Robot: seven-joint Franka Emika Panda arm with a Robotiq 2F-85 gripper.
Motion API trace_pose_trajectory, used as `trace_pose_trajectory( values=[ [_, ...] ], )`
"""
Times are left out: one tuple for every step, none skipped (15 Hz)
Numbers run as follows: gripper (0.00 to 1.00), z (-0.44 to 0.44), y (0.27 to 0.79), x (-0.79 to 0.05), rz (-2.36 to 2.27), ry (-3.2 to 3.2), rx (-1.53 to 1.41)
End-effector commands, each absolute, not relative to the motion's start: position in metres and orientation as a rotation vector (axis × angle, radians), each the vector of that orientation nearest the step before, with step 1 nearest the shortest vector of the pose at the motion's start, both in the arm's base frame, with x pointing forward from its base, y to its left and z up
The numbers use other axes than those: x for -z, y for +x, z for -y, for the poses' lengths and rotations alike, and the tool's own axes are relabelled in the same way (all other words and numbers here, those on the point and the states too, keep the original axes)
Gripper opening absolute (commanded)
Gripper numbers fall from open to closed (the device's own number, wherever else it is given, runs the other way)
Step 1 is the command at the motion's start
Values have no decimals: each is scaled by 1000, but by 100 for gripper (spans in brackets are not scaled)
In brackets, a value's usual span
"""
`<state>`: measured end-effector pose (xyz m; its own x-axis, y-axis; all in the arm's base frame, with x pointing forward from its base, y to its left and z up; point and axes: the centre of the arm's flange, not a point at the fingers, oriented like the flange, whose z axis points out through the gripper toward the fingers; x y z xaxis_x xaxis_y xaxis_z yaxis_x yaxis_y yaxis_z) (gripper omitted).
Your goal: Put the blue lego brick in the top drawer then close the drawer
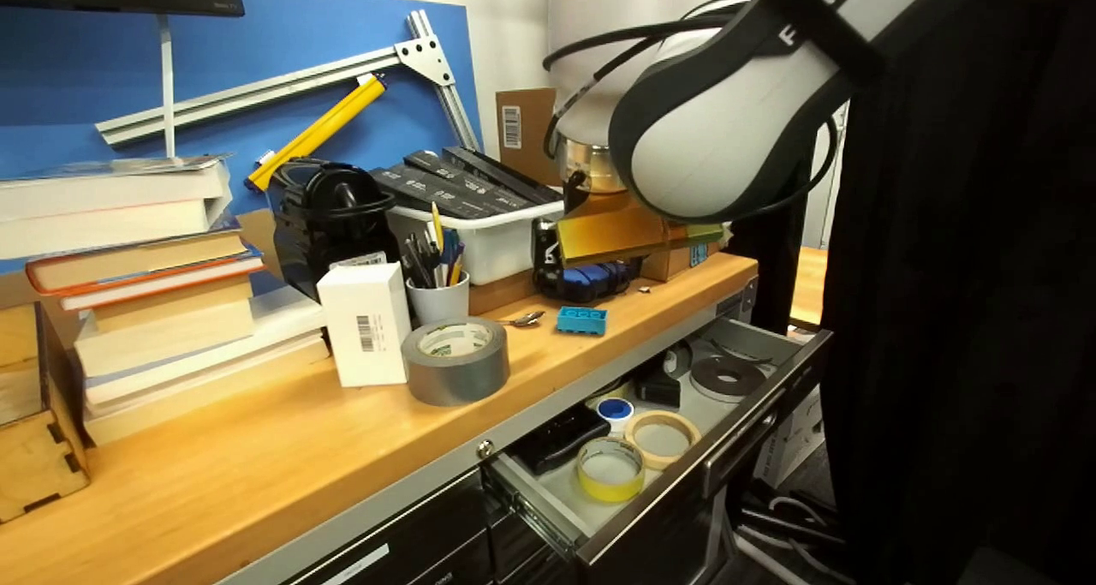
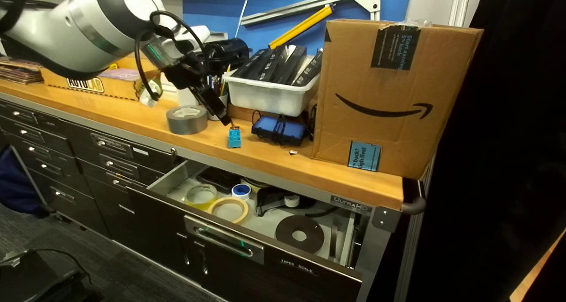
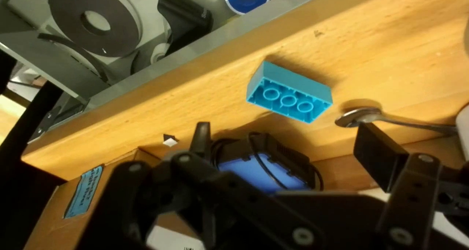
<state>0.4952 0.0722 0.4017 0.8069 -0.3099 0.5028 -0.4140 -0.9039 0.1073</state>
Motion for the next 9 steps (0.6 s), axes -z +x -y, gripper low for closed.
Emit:
trace_pose_trajectory(
  values=[
    [100, -78, 532, -389, 574, 2817, -624],
    [100, -76, 537, -386, 581, 2825, -594],
    [100, -75, 542, -383, 587, 2834, -569],
    [100, -74, 546, -380, 591, 2839, -545],
    [100, -71, 550, -376, 597, 2844, -523],
    [100, -69, 555, -372, 607, 2847, -503],
    [100, -67, 558, -369, 616, 2851, -486],
    [100, -64, 561, -366, 624, 2852, -475],
    [100, -61, 564, -363, 630, 2853, -463]
  ],
)
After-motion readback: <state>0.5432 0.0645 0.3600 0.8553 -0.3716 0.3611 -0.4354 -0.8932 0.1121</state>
